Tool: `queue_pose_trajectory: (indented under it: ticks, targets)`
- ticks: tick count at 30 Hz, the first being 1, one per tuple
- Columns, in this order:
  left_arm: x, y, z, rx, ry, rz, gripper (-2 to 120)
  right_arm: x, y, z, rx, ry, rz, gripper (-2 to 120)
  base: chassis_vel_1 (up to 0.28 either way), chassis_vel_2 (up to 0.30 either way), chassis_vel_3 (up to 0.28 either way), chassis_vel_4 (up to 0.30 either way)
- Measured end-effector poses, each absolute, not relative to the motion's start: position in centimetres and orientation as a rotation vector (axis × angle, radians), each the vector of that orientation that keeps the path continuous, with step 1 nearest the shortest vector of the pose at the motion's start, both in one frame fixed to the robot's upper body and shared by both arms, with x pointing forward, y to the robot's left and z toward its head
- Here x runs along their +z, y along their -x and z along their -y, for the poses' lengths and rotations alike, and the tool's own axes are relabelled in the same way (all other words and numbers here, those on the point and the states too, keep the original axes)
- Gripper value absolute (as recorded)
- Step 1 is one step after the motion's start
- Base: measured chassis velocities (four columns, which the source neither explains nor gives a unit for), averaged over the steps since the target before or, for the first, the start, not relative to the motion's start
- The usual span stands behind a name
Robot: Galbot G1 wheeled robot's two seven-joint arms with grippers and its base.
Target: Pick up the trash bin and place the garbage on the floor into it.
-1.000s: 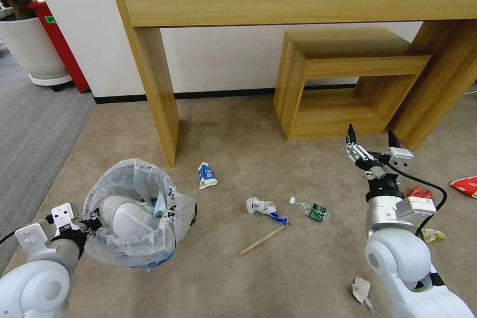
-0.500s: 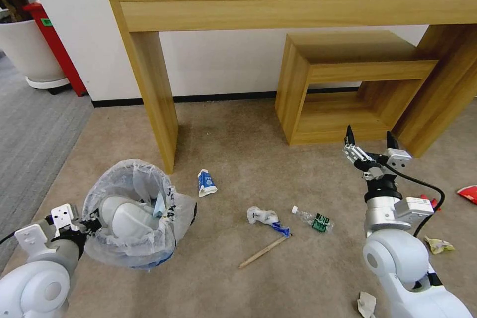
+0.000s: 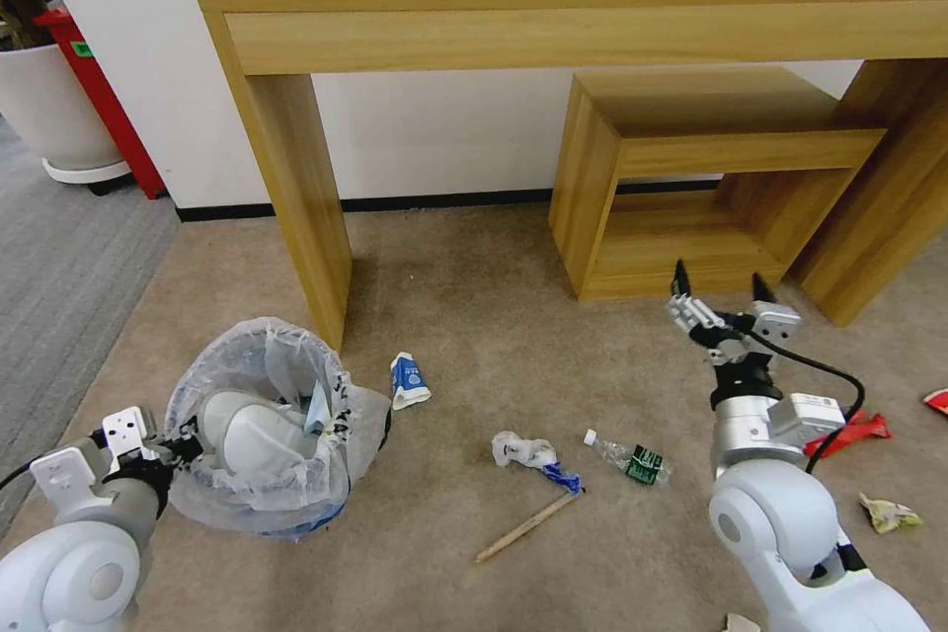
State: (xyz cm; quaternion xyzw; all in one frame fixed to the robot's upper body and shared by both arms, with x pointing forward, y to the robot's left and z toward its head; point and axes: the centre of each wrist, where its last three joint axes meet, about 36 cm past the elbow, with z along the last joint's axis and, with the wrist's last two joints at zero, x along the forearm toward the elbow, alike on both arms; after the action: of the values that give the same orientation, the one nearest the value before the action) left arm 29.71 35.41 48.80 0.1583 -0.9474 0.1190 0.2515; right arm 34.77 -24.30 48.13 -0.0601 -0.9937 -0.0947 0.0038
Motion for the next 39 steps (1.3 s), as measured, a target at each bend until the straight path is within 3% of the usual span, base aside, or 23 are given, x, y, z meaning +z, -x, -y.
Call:
queue_pose_trajectory:
  ticks: [13,26,39]
  targets:
    - [47.9,-30.2,-35.6,0.341,-0.444,2.561,0,48.3,-37.5,23.1,-0.508,0.3,2.513,100,0.0,0.0,0.0,0.0]
    - [45.6,-31.6,-35.4,0.375,-0.471,2.518,0,39.0,-37.7,23.6,-0.495,0.418,2.078,100,0.0,0.0,0.0,0.0]
    - [45.4,-31.4,-35.4,0.377,-0.482,2.512,0,34.3,-36.8,17.4,-0.454,0.31,2.027,100,0.0,0.0,0.0,0.0]
